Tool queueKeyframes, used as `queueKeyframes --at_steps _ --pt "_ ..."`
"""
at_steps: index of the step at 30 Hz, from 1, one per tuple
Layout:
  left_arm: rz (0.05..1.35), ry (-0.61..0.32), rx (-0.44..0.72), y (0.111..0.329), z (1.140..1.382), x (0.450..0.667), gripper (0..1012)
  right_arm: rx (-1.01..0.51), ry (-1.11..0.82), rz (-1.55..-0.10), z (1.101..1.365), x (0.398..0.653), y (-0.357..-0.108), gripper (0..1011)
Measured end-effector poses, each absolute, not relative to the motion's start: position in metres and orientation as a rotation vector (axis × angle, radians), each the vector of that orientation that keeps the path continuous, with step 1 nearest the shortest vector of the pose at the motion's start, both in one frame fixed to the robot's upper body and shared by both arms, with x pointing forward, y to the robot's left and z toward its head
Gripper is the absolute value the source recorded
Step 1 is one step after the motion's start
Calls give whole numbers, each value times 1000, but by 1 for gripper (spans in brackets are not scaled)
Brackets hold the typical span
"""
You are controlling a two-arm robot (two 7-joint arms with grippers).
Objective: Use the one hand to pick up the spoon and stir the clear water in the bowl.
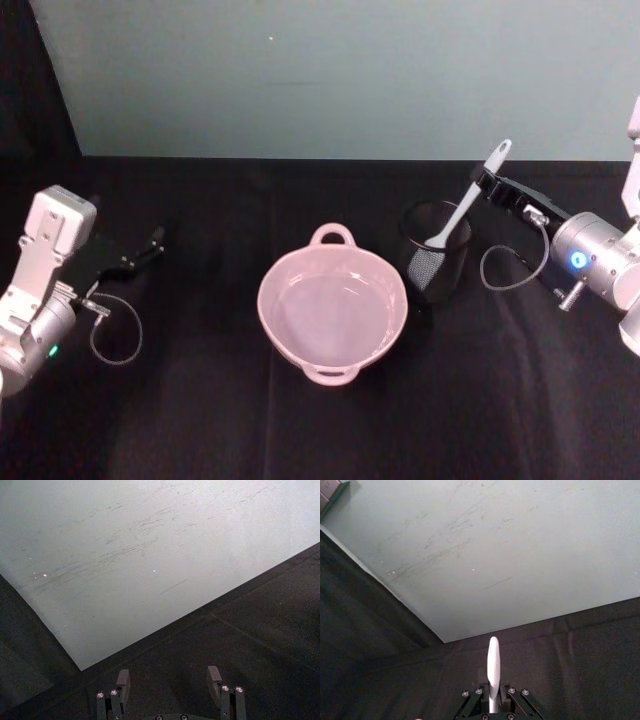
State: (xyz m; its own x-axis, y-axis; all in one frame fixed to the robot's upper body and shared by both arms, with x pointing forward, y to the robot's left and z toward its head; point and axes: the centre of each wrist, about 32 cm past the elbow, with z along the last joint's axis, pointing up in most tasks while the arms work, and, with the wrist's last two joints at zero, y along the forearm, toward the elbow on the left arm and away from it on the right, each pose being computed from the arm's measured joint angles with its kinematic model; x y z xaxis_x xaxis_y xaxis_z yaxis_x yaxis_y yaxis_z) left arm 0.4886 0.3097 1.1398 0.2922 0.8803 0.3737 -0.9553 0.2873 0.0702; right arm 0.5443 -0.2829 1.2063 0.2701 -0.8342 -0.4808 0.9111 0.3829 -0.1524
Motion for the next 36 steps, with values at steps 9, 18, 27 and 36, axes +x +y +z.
queueKeyframes --at_steps 9,18,27,36 --pt "1248 -285 305 310 1140 489 1011 170 516 -1182 1208 542 -283 117" --pt "1248 -285 305 310 1140 489 1011 174 340 -1169 1237 518 -281 117" --pt "1248 -285 304 310 1140 489 1011 158 179 -1122 1279 495 -283 117" --pt "1248 -285 304 310 1140 489 1011 167 54 -1031 1318 481 -284 117"
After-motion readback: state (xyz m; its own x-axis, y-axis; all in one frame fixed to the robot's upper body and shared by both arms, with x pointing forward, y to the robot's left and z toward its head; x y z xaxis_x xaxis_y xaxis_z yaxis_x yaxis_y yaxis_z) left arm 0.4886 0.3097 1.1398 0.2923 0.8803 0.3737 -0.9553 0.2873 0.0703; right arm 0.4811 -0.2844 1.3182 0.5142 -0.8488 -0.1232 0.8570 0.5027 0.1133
